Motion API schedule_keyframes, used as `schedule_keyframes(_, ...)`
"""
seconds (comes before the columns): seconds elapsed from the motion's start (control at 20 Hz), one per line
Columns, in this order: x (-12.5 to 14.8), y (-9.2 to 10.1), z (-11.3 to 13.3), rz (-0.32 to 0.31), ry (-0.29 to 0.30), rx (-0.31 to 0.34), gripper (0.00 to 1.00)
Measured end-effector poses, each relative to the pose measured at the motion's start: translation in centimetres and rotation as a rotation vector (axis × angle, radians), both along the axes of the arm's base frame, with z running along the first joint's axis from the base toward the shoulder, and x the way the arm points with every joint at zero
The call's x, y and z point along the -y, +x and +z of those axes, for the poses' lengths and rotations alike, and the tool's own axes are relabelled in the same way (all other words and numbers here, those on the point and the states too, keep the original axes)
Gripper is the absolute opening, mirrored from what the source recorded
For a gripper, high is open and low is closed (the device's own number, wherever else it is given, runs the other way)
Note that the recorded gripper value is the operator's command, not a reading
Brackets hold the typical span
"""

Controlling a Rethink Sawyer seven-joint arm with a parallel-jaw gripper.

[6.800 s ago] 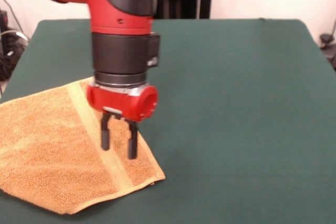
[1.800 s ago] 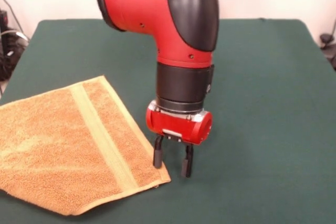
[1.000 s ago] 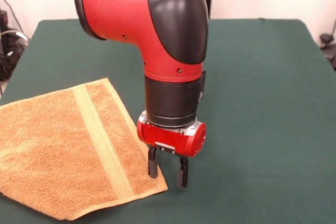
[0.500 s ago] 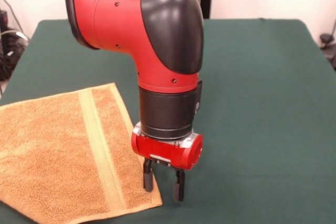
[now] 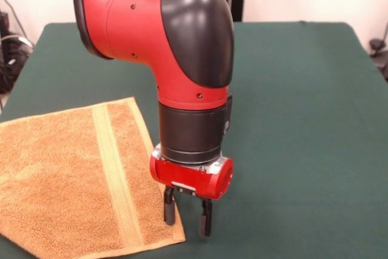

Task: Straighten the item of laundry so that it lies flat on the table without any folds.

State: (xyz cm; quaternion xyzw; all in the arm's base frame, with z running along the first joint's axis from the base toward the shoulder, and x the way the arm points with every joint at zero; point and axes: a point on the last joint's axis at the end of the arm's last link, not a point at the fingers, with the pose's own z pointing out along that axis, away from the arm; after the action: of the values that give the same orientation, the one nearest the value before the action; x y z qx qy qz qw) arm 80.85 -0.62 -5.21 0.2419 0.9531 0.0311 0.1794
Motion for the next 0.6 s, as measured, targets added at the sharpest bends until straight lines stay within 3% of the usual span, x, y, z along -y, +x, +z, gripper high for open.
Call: schedule_keyframes(0.6,0.08,0.19,-0.02,0.0,-0.001,0.004,1.0)
